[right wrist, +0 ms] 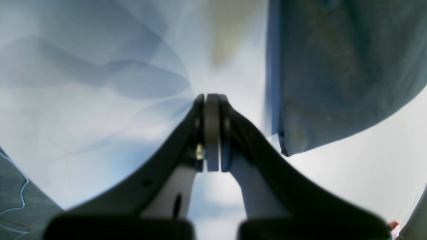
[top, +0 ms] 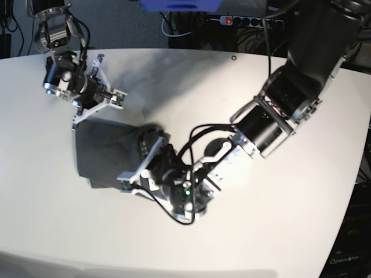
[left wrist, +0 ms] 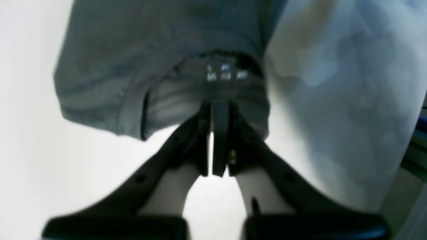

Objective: Fold the T-shirt properly
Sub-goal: 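Press the left gripper onto the bundle's collar end and flatten it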

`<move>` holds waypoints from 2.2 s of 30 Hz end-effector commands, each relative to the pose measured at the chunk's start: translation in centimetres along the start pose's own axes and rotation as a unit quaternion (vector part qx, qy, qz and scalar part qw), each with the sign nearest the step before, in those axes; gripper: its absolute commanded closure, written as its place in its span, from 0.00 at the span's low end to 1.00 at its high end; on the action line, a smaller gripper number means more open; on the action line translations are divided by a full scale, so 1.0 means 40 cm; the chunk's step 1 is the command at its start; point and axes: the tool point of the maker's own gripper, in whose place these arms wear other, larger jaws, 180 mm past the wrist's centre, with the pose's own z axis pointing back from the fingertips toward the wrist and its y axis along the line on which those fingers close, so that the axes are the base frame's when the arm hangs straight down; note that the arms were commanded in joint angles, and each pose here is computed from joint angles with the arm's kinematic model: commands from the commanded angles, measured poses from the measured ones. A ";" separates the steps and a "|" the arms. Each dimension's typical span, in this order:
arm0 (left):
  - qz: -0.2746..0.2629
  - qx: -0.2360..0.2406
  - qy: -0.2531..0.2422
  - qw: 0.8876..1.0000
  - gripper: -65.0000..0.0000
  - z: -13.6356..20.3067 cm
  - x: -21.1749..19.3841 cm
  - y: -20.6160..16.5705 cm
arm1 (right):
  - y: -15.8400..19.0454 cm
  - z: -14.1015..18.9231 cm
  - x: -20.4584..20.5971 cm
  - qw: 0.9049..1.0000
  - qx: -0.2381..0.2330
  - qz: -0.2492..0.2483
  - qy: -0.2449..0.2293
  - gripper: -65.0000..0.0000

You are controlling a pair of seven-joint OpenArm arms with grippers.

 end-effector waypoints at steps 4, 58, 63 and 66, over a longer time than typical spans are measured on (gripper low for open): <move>-0.064 0.006 0.029 0.998 0.97 0.002 0.032 -0.013 | -0.018 0.006 0.020 1.000 -0.009 -0.001 -0.012 1.00; 0.345 0.221 -0.183 0.894 0.97 -0.044 -0.065 0.353 | 0.025 0.032 -0.002 1.000 -0.003 0.016 0.001 1.00; 0.298 0.143 -0.181 0.926 0.97 -0.017 0.003 0.275 | 0.019 0.033 -0.015 0.999 -0.012 0.029 0.015 1.00; 0.259 0.147 -0.178 0.938 0.97 0.032 0.036 0.240 | 0.007 0.033 -0.019 0.999 -0.020 0.036 0.022 1.00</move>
